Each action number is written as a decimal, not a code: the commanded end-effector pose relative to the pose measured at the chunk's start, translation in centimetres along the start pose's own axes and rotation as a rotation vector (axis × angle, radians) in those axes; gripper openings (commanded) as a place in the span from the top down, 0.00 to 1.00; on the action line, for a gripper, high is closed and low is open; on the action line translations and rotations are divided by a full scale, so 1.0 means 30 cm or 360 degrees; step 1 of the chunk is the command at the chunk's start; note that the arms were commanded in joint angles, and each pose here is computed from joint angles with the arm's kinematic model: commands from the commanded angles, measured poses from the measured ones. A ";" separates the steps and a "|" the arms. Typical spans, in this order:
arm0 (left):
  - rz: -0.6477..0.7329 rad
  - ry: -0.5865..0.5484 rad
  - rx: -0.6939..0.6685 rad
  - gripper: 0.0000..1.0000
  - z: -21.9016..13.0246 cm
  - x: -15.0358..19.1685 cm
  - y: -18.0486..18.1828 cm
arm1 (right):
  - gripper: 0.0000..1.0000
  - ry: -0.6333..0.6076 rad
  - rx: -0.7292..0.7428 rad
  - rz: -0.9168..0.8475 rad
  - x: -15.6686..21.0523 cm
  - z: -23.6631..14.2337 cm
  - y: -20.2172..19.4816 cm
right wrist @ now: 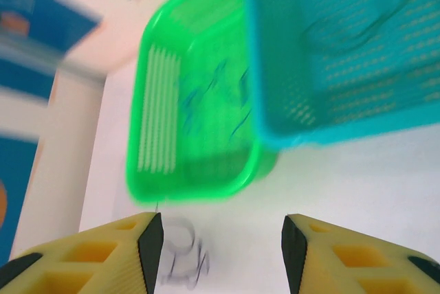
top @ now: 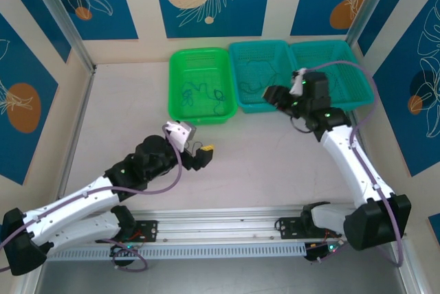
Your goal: Untangle the cables
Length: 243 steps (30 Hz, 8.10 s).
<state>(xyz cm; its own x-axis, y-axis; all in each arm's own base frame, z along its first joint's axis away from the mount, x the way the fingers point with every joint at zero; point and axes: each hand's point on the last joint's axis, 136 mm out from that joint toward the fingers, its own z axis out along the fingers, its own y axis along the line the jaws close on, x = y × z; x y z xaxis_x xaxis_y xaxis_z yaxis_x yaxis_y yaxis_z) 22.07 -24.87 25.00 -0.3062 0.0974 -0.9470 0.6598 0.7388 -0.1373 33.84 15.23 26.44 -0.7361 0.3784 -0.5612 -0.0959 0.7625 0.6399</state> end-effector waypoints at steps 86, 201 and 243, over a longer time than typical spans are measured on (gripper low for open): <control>-0.1163 0.0768 -0.1290 1.00 -0.131 0.639 0.621 | 1.00 -0.0155 -0.0299 0.0002 0.279 -0.105 -0.043; 0.0128 0.0025 0.0449 0.00 -0.008 0.063 -0.130 | 1.00 -0.0595 0.0534 0.0580 -0.727 0.066 -0.849; 0.0054 0.0080 -0.1309 0.00 -0.027 0.339 0.918 | 0.14 -0.0724 0.0583 -0.0613 -0.021 0.105 -0.717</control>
<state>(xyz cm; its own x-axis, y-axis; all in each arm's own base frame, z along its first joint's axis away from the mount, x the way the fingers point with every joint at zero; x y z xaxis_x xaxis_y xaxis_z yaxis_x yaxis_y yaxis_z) 34.59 -2.49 10.18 -0.4509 0.1821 -0.8738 -0.0740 0.9680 0.2399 34.33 -1.10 6.52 -0.5140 0.2168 -0.8299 0.1335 0.9760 0.1723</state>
